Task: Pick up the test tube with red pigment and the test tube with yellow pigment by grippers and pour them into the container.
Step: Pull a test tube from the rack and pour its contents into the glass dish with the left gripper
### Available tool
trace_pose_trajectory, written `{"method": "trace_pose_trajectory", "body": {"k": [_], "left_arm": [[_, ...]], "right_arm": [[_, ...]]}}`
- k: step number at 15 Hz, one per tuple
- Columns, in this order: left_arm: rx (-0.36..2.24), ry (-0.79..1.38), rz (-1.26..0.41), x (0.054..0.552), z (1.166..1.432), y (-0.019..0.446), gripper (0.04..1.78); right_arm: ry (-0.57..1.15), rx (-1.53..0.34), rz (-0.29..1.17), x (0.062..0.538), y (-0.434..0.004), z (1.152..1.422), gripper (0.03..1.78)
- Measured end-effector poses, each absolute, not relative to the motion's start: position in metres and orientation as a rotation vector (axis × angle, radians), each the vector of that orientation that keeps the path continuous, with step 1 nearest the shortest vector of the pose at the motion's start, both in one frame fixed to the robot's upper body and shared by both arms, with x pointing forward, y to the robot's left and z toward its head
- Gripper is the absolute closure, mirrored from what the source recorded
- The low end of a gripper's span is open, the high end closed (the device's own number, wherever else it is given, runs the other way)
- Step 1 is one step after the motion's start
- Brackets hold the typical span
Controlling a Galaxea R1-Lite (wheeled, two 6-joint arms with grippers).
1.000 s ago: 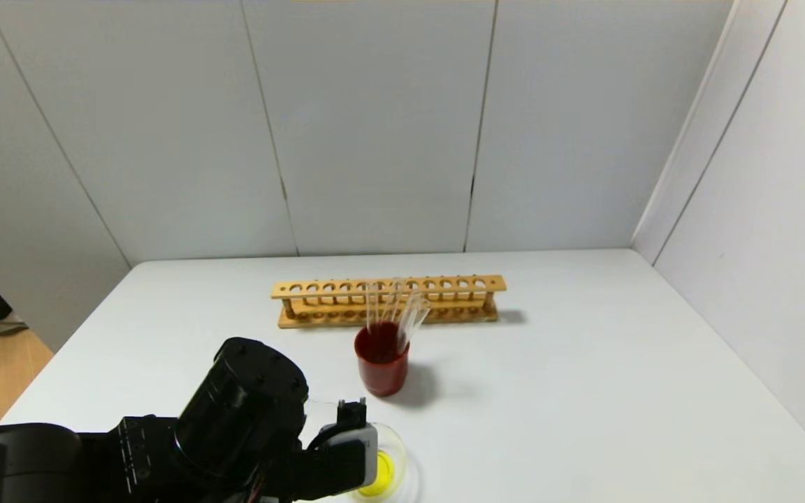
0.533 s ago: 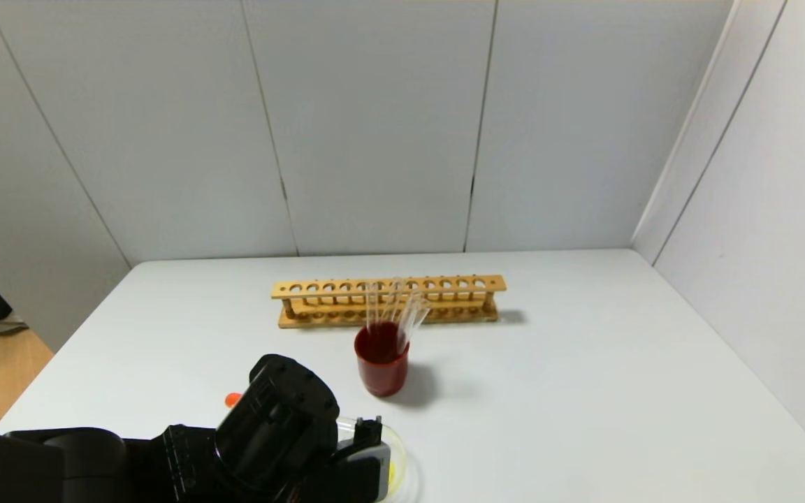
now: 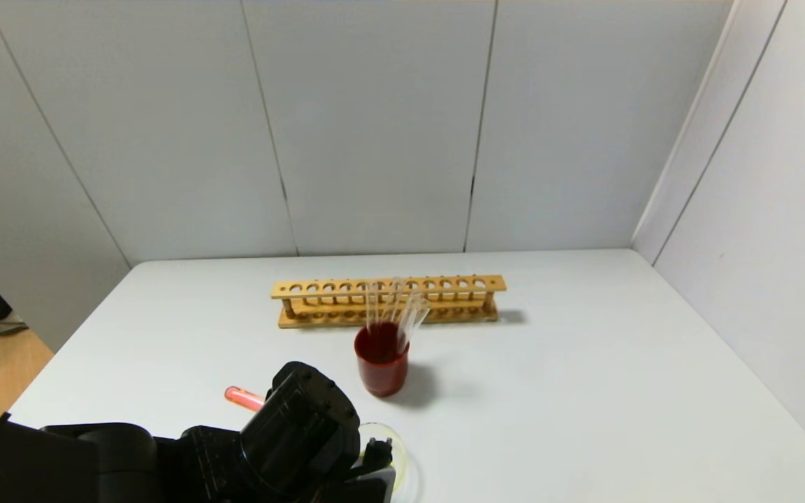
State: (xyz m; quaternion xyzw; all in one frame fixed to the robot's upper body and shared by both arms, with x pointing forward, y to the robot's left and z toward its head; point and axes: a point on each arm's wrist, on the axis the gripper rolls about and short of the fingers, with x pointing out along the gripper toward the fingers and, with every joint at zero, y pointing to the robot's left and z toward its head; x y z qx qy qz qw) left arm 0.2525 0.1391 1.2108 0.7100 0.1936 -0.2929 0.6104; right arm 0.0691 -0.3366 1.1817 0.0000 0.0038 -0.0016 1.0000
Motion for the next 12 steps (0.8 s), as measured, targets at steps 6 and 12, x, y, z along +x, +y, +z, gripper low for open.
{"method": "trace_pose_trajectory", "body": {"k": [6,12], "left_arm": [[1.700,0.452,-0.678,0.253,1.210,0.132,1.52],[1.750,0.488,-0.677,0.255,1.207,0.126,1.52]], "right_arm": [[0.008,0.000,-0.004,0.069,-0.337,1.182,0.11],[0.008,0.000,-0.003,0.069,-0.337,1.182,0.11]]}}
